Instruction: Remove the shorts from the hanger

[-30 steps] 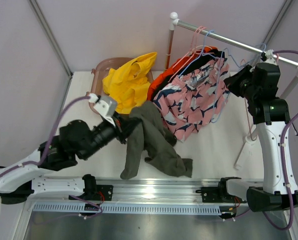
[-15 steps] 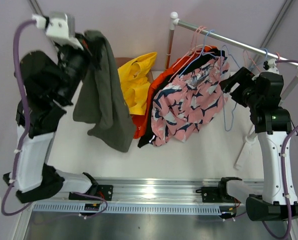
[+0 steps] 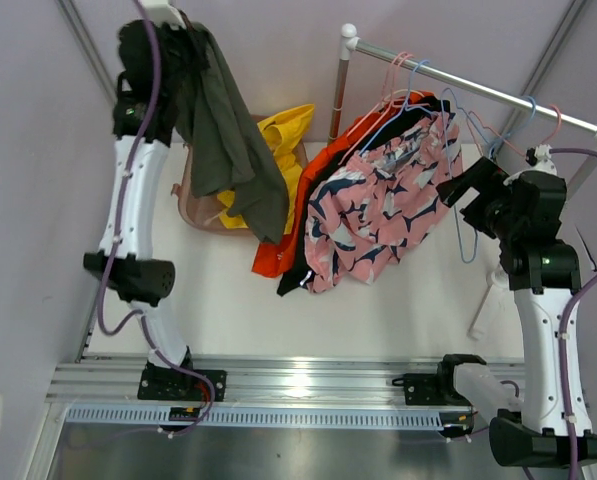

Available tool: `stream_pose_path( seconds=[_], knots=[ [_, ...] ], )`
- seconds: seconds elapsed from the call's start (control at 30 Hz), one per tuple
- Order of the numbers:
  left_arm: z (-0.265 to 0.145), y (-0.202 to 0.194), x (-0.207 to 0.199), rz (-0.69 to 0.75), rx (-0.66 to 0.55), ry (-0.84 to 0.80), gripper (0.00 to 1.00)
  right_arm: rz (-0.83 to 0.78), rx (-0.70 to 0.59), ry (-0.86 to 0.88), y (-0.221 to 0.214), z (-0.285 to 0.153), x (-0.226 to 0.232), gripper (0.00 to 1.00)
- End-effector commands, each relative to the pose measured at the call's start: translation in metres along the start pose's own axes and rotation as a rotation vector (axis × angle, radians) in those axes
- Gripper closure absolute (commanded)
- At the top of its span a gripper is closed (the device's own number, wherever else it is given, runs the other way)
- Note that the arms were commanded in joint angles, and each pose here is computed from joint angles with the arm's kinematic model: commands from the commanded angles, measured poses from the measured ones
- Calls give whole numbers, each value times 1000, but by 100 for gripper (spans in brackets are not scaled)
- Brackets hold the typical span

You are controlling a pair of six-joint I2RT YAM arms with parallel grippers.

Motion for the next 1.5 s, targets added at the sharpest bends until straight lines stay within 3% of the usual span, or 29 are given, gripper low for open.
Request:
stream_pose_path(
  seconds=[0.0,0.03,0.07,0.1,0.17,0.27,0.3,0.33,0.37,0.4,0.43,0.47,0.5,0.57,0.6,0.8,0.93,1.0,1.17,1.3,1.37,1.4,1.47],
  knots=[
    [47,-86,25,-53,141,6,100,-33,-90,3,19,-27,5,1],
    [48,-105,33,-58,197,35,94,-36,-111,-3,22,-35,5,1],
    [48,-120,39,-66,241,57,57,-37,-133,-23,27,-42,4,1],
    [48,-134,43,-76,286,66,34,-37,-152,-31,32,-51,4,1],
    [39,-152,41,-83,361,59,1,-27,-202,-43,39,-68,5,1],
    [11,-145,31,-45,351,77,1,2,-275,-3,50,-89,14,1],
    [-3,-172,40,-41,412,107,1,8,-294,18,54,-94,19,0],
    [-14,-165,37,-39,397,106,1,23,-305,39,57,-96,23,1],
    [-37,-122,18,-48,306,60,1,23,-315,81,61,-96,31,1],
    [-54,-148,27,-52,367,79,1,24,-315,99,63,-96,34,1],
    [-68,-139,21,-56,350,57,1,28,-318,122,68,-96,39,1],
    [-95,-105,8,-55,278,16,1,28,-309,128,72,-89,42,0],
    [-112,-136,19,-54,339,30,1,28,-308,134,75,-87,44,1],
    [-149,-109,7,-44,272,-25,1,28,-332,161,89,-89,52,1],
    [-163,-132,15,-42,328,-11,1,30,-327,165,93,-81,54,1],
    [-236,-157,23,-17,357,-42,1,58,-338,284,110,-53,85,1],
    [-252,-177,35,-34,331,-23,1,11,-274,317,97,3,121,1],
    [-254,-195,39,-52,374,-15,1,-23,-230,339,89,30,145,2],
    [-252,-206,46,-46,401,10,1,-24,-229,336,92,56,164,7],
    [-254,-206,46,-48,385,2,1,-18,-225,316,89,72,165,17],
    [-255,-206,45,-51,383,2,1,-12,-220,308,86,78,163,33],
    [-256,-205,45,-50,379,2,1,-10,-212,301,83,82,163,47],
    [-256,-205,46,-49,377,2,1,-9,-203,294,79,87,161,60]
  ],
)
Point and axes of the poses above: each gripper's point midway between its finger pads, its own z axis out along the fingers, its own x axis along the line the jaws close on, y = z × x, the point moved 2 cm from there along -z, back along the fingers, and after that the axes turned 12 degrees about -z, right-handed, at the moved point
